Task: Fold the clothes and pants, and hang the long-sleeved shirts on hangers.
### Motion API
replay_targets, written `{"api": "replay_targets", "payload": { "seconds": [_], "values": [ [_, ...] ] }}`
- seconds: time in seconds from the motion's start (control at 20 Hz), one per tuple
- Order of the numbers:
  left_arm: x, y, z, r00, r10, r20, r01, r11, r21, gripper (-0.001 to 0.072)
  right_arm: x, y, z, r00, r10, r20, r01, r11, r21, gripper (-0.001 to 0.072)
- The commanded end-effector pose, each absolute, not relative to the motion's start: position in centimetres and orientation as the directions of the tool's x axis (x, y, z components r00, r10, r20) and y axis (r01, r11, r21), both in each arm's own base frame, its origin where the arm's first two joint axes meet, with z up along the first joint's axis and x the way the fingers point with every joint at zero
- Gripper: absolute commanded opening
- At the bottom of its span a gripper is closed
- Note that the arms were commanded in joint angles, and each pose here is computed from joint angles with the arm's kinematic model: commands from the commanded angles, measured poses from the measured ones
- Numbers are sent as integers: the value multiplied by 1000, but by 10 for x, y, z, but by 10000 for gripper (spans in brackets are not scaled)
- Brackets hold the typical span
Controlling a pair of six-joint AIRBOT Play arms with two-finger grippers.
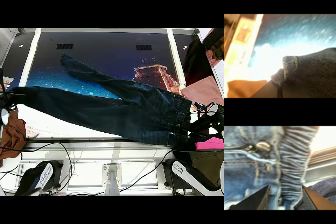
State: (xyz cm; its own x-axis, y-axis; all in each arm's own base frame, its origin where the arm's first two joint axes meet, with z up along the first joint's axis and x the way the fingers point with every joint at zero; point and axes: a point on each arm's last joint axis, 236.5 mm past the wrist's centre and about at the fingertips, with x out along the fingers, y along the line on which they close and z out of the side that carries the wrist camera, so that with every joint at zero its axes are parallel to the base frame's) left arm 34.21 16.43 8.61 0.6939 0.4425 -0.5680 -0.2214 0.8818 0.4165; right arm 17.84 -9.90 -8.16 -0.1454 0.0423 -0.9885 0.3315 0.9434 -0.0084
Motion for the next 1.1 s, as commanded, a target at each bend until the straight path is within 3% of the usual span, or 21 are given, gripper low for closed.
{"api": "replay_targets", "payload": {
  "seconds": [0.0, 0.05, 0.2, 0.55, 0.6, 0.65, 0.7, 0.85, 0.95, 1.05],
  "values": [
    [298, 195, 57, 522, 512, -682, -244, 856, 456, 26, 179, -99, -82, -144, 42, -989, 332, 943, -9, 440],
    [286, 203, 49, 470, 522, -712, -262, 853, 451, 26, 179, -99, -82, -144, 42, -989, 333, 943, -9, 439],
    [257, 213, 17, 332, 497, -802, -301, 861, 409, 26, 179, -98, -82, -140, 46, -989, 335, 942, -4, 330],
    [242, 214, -24, 186, 453, -872, -206, 886, 416, 39, 182, -86, -81, -130, 99, -987, 354, 934, 47, 327],
    [241, 217, -23, 179, 466, -867, -196, 880, 432, 163, 181, -85, -81, -132, 100, -986, 354, 934, 47, 327],
    [240, 220, -21, 178, 479, -860, -189, 874, 448, 425, 181, -85, -81, -132, 100, -986, 354, 934, 47, 327],
    [241, 225, -18, 179, 500, -847, -177, 864, 472, 642, 181, -85, -81, -132, 100, -986, 354, 934, 47, 327],
    [239, 245, -2, 166, 581, -797, -157, 814, 560, 630, 181, -86, -81, -132, 99, -986, 353, 934, 46, 327],
    [243, 258, 17, 176, 630, -756, -209, 775, 597, 508, 181, -86, -81, -133, 98, -986, 353, 934, 45, 327],
    [258, 265, 42, 224, 653, -723, -331, 749, 574, 486, 183, -86, -79, -130, 98, -987, 353, 934, 46, 327]
  ]
}}
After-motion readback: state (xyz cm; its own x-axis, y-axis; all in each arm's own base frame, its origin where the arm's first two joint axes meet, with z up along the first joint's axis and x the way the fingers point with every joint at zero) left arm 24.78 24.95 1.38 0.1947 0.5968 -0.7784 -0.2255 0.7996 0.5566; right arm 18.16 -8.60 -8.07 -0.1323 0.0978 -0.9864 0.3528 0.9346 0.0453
